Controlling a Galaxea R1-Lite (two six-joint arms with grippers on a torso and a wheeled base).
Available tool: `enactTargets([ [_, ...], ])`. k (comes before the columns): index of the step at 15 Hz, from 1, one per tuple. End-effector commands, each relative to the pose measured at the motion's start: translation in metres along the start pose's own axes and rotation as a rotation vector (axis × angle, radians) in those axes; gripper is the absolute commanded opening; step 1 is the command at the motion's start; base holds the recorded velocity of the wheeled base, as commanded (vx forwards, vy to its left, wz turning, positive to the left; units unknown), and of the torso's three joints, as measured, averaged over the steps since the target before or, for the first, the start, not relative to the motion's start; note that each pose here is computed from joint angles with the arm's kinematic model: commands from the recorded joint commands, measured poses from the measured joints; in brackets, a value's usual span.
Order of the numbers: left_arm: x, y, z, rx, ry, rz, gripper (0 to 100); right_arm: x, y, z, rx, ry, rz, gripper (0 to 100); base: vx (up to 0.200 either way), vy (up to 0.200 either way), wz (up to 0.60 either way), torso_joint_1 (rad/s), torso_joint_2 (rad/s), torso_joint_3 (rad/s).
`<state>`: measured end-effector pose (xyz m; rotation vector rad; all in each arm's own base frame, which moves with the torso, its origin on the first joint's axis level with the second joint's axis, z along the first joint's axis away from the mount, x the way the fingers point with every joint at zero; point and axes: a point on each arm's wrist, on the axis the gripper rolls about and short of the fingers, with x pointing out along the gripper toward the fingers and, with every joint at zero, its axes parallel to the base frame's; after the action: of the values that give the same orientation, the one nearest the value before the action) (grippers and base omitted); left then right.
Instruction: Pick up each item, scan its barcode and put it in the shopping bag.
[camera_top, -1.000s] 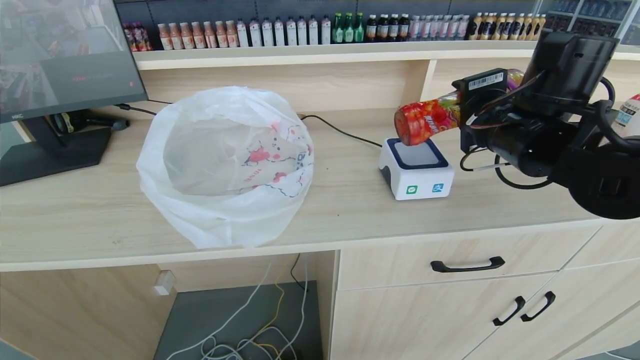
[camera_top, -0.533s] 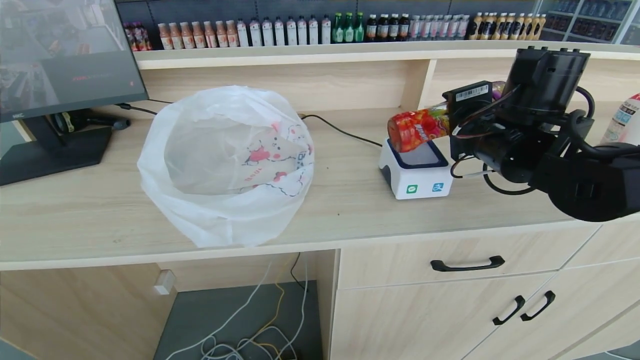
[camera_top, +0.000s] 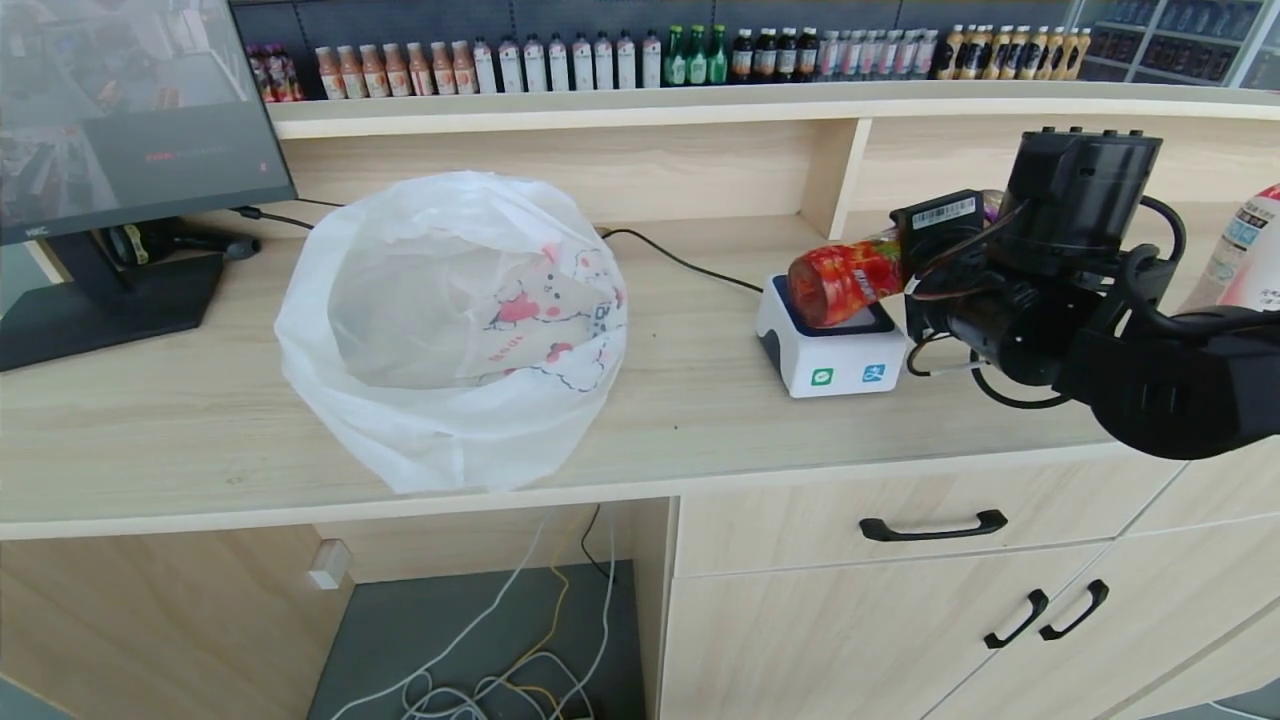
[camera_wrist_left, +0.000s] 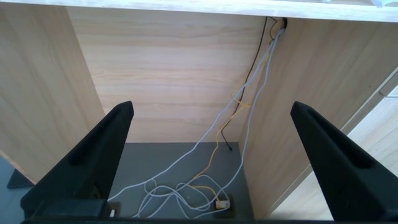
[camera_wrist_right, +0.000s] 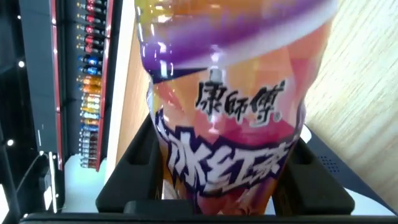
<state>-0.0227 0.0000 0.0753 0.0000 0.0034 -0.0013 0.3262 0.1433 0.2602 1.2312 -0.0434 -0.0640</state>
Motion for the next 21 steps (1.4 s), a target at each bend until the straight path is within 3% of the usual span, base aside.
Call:
enactTargets([
  [1, 0.0, 0.0, 0.0, 0.0, 0.0, 0.001, 100, 0.0002, 0.0003, -0.0005, -0.001, 0.002, 0.001, 0, 0.0, 0.0, 0.0, 0.0, 0.0, 0.0],
  [21, 0.0, 0.0, 0.0, 0.0, 0.0, 0.0, 100, 0.0008, 0.0, 0.0044, 0.001, -0.012, -0.001, 0, 0.0, 0.0, 0.0, 0.0, 0.0, 0.0],
])
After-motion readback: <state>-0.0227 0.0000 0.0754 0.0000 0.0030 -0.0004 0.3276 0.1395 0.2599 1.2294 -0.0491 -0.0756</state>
